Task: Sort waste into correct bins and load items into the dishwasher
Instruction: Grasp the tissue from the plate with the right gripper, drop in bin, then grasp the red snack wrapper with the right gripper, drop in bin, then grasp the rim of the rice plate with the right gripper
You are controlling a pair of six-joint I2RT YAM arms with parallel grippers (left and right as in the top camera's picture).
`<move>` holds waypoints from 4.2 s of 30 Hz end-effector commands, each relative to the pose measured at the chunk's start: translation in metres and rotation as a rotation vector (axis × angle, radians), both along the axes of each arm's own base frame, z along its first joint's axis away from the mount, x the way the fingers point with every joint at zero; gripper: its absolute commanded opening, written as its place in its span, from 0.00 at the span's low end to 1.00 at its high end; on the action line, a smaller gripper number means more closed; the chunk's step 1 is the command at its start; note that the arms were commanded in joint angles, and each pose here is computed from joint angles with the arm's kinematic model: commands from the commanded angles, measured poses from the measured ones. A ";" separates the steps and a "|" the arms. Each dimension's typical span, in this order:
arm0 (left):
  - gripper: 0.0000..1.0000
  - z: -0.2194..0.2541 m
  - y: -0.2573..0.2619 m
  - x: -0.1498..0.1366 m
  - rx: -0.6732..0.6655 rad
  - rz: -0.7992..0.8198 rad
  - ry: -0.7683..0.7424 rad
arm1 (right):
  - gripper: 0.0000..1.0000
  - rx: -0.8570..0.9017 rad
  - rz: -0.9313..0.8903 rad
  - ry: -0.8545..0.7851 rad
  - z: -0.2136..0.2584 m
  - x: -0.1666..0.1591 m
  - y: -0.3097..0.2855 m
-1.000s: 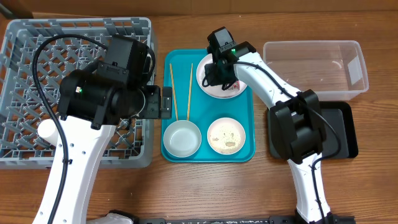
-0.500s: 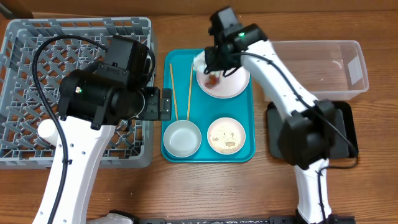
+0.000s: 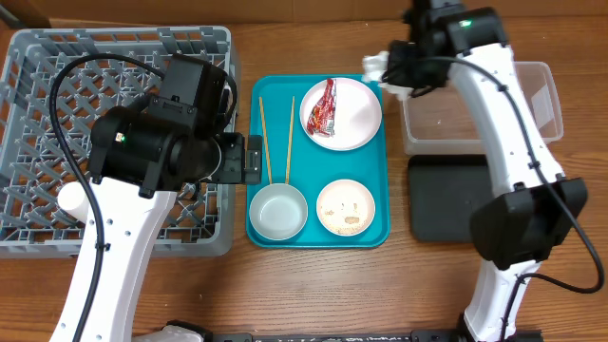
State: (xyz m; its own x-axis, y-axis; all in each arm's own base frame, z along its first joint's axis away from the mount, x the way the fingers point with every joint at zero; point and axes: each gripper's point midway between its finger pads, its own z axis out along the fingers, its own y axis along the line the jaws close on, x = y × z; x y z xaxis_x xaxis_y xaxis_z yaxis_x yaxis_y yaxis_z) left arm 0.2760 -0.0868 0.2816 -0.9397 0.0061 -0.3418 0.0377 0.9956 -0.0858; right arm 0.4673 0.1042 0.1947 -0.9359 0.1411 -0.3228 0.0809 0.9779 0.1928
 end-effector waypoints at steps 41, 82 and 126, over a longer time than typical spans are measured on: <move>1.00 0.007 0.002 0.000 -0.001 0.013 -0.020 | 0.47 -0.019 0.011 0.013 -0.165 0.030 0.132; 1.00 0.007 0.002 0.000 -0.001 0.014 -0.021 | 0.56 -0.272 -0.292 0.022 -0.064 -0.006 -0.105; 1.00 0.007 0.001 0.002 -0.003 0.014 -0.027 | 0.40 -0.064 0.610 0.118 -0.131 -0.242 0.145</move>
State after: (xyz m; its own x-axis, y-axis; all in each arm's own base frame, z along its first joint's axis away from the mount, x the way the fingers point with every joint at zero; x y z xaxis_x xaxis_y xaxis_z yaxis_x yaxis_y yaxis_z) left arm 0.2765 -0.0864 0.2817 -0.9389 0.0058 -0.3441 0.0367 0.9959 -0.0831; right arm 0.2252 0.2487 0.0878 -0.8871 -0.3856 -0.2536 -0.4356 0.8810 0.1844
